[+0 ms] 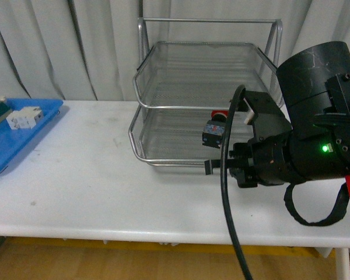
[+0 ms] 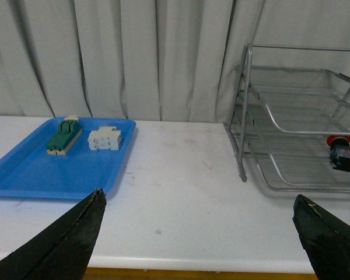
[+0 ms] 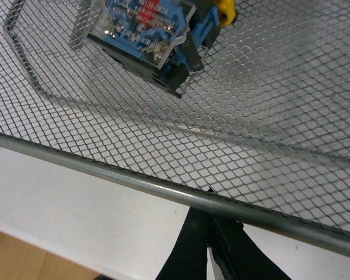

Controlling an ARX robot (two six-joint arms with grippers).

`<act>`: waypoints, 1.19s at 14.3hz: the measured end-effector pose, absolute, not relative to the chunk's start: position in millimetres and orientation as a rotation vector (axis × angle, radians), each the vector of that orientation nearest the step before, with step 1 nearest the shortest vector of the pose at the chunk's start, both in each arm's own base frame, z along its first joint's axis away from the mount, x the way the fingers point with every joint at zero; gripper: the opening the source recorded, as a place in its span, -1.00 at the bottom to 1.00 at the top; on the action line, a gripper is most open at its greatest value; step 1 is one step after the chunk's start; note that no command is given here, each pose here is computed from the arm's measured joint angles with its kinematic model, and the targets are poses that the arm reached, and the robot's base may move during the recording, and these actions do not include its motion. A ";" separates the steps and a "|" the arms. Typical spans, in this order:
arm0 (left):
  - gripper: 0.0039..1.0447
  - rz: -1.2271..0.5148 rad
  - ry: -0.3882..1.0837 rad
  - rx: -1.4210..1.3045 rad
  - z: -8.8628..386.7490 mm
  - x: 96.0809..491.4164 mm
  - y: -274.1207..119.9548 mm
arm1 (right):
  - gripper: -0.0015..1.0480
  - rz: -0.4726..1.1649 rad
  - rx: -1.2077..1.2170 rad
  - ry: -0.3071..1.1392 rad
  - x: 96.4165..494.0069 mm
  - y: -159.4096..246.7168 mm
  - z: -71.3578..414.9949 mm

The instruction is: Place button on rack with both arms

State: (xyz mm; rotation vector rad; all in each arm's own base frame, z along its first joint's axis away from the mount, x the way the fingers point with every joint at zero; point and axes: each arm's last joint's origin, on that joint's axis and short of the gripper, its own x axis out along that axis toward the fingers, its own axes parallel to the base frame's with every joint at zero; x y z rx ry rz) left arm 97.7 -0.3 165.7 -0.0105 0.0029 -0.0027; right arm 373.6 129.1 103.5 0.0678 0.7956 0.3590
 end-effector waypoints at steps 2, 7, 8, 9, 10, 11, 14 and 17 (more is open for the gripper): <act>0.88 -0.003 0.003 -0.010 165.7 97.7 -0.3 | -0.97 0.339 0.055 0.764 413.1 116.1 108.7; 0.88 -0.003 0.003 -0.010 165.7 97.7 -0.3 | -0.97 0.307 0.007 0.764 444.7 106.9 102.8; 0.88 -0.003 0.003 -0.010 165.6 97.7 -0.3 | -0.97 0.306 0.009 0.758 443.8 106.9 101.7; 0.88 -0.003 0.003 -0.010 165.7 97.7 -0.3 | -0.97 0.307 0.012 0.739 438.9 105.7 102.5; 0.88 -0.003 0.004 -0.010 165.6 97.7 -0.3 | -0.97 0.316 0.026 0.725 429.3 104.5 107.0; 0.88 -0.003 0.003 -0.010 165.6 97.7 -0.3 | -0.97 0.331 0.048 0.711 415.2 104.0 115.4; 0.88 -0.003 0.003 -0.010 165.7 97.7 -0.3 | -0.97 0.409 0.124 0.640 354.6 93.2 136.7; 0.88 -0.003 0.003 -0.010 165.6 97.7 -0.3 | -0.97 0.364 0.261 0.569 290.4 42.2 148.4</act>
